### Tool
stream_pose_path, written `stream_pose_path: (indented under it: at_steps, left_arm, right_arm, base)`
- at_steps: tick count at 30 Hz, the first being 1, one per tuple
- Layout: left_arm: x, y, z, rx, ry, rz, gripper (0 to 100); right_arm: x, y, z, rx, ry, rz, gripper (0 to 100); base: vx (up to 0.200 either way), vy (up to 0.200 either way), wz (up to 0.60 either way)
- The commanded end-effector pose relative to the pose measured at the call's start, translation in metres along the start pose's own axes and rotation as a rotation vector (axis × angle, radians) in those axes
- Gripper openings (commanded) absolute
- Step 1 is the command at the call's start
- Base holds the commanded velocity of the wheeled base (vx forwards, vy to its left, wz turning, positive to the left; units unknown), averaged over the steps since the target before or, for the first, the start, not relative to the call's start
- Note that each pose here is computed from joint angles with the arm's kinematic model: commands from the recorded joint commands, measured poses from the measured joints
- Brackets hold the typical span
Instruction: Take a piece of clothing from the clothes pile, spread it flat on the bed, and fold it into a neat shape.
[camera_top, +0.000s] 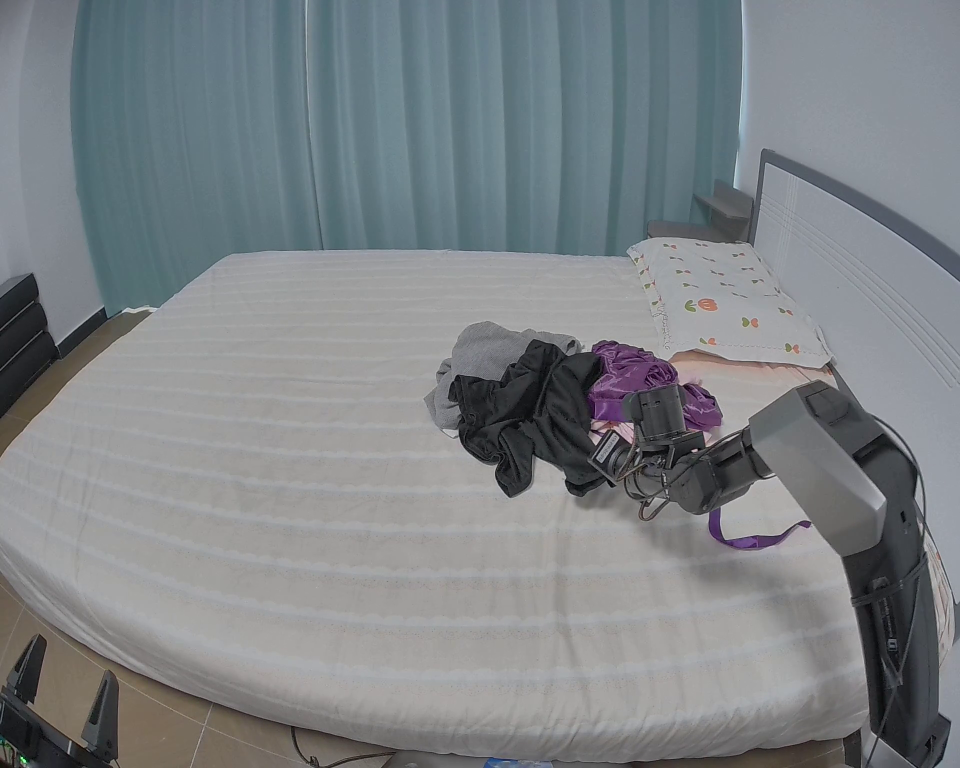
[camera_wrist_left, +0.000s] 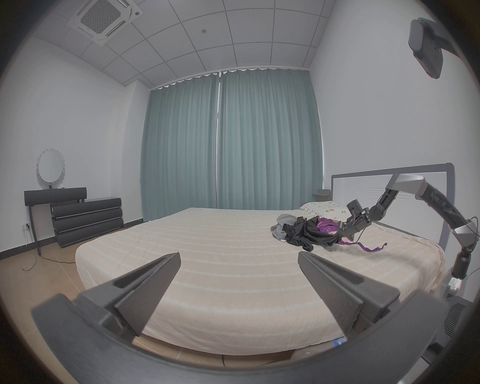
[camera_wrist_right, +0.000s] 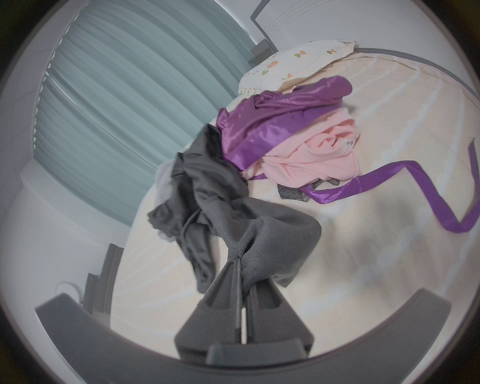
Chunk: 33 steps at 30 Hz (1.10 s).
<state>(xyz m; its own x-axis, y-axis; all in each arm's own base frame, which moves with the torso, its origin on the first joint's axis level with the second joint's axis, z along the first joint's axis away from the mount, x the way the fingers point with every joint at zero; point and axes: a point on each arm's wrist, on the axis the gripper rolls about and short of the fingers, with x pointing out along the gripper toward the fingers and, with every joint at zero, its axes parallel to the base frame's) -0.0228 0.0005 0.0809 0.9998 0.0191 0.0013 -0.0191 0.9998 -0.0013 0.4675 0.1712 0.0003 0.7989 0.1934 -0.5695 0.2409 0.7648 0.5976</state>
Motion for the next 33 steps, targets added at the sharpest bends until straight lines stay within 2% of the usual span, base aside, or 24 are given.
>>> stream_pose_path:
  at_steps: [1, 3, 4, 7, 12, 14, 15, 16, 17, 18, 20, 22, 25, 28, 29, 33]
  left_arm:
    - [0.0, 0.0, -0.005, 0.001, 0.0, 0.001, 100]
    - [0.0, 0.0, -0.005, 0.001, 0.0, 0.001, 100]
    - [0.0, 0.0, -0.005, 0.001, 0.0, 0.001, 100]
    - [0.0, 0.0, -0.005, 0.0, -0.002, -0.016, 100]
    - [0.0, -0.001, -0.005, 0.001, 0.001, -0.027, 100]
    - [0.0, -0.001, -0.005, 0.001, -0.005, -0.031, 100]
    - [0.0, -0.001, -0.004, 0.001, -0.008, -0.033, 100]
    - [-0.005, -0.001, 0.016, -0.017, -0.093, -0.042, 100]
    - [-0.01, -0.001, 0.051, -0.054, -0.183, -0.047, 100]
    - [-0.01, -0.001, 0.077, -0.112, -0.213, -0.071, 100]
    - [0.003, -0.002, 0.101, -0.203, -0.14, -0.176, 100]
    - [0.018, -0.004, 0.108, -0.188, -0.051, -0.28, 100]
    - [0.058, -0.009, 0.101, -0.171, 0.163, -0.281, 100]
    - [0.086, -0.015, 0.096, -0.139, 0.297, -0.321, 100]
    - [0.101, -0.023, 0.092, -0.142, 0.377, -0.409, 100]
    - [0.14, -0.047, 0.074, -0.126, 0.55, -0.511, 100]
  right_arm:
    - [-0.128, 0.039, 0.027, 0.035, -0.059, 0.279, 0]
    - [-0.16, 0.045, 0.031, 0.034, -0.083, 0.352, 0]
    - [-0.164, 0.046, 0.031, 0.033, -0.085, 0.362, 0]
    - [-0.222, 0.058, 0.031, 0.018, -0.116, 0.483, 0]
    - [-0.299, 0.079, 0.033, -0.011, -0.179, 0.722, 0]
    - [-0.323, 0.085, 0.037, -0.03, -0.199, 0.792, 0]
    - [-0.326, 0.086, 0.038, -0.033, -0.201, 0.801, 0]
    - [-0.339, 0.091, 0.043, -0.068, -0.231, 0.846, 0]
    - [-0.345, 0.094, 0.047, -0.094, -0.255, 0.871, 0]
    - [-0.351, 0.098, 0.051, -0.112, -0.281, 0.889, 0]
    - [-0.357, 0.104, 0.057, -0.134, -0.317, 0.909, 0]
    - [-0.362, 0.107, 0.06, -0.152, -0.34, 0.925, 0]
    - [-0.363, 0.108, 0.051, -0.167, -0.315, 0.93, 0]
    - [-0.359, 0.105, 0.046, -0.175, -0.298, 0.916, 0]
    - [-0.357, 0.106, 0.044, -0.182, -0.293, 0.918, 0]
    - [-0.353, 0.109, 0.04, -0.186, -0.279, 0.919, 0]
  base:
    - [0.0, 0.0, 0.0]
    - [0.0, 0.0, 0.0]
    - [0.0, 0.0, 0.0]
    - [0.0, 0.0, 0.0]
    - [0.0, 0.0, 0.0]
    - [0.0, 0.0, 0.0]
    - [0.0, 0.0, 0.0]
    - [0.0, 0.0, 0.0]
    - [0.0, 0.0, 0.0]
    - [0.0, 0.0, 0.0]
    - [0.0, 0.0, 0.0]
    - [0.0, 0.0, 0.0]
    - [0.0, 0.0, 0.0]
    - [0.0, 0.0, 0.0]
    - [0.0, 0.0, 0.0]
    - [0.0, 0.0, 0.0]
